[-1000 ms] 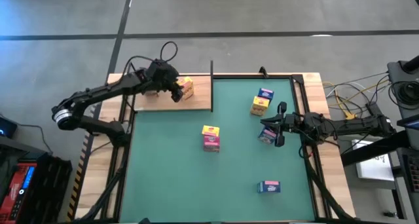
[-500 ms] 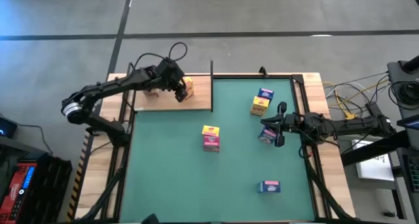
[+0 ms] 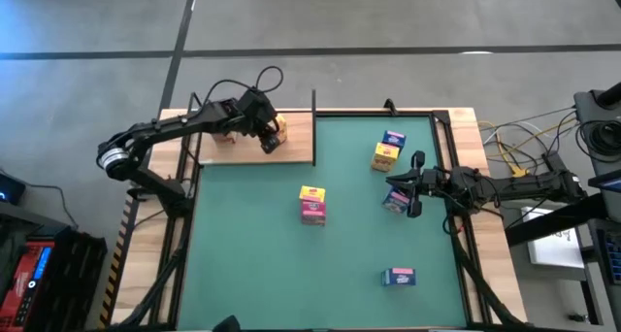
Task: Stack cereal on shelf
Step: Put the bottom yellow cereal box on the shelf
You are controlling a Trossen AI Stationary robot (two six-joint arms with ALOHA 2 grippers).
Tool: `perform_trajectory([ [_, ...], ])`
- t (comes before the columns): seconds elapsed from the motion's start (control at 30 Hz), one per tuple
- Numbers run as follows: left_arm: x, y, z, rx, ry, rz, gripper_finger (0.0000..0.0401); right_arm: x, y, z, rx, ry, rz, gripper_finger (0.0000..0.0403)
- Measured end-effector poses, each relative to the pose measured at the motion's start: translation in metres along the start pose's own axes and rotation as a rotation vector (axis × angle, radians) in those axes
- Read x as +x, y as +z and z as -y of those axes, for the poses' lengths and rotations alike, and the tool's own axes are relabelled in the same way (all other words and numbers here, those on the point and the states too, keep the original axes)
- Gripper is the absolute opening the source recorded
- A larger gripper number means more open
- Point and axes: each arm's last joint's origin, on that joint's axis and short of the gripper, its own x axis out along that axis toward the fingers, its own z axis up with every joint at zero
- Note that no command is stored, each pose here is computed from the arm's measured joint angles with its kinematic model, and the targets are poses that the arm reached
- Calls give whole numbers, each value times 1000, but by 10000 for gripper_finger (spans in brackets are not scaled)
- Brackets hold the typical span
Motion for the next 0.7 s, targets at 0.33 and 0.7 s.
perform_trajectory([
  [0.33, -10, -4, -13, 191, -35, -12, 131, 0, 0, 0, 0, 0, 0, 22],
  [0.7, -11, -9, -46, 296, -35, -3, 137, 0, 0, 0, 0, 0, 0, 22],
])
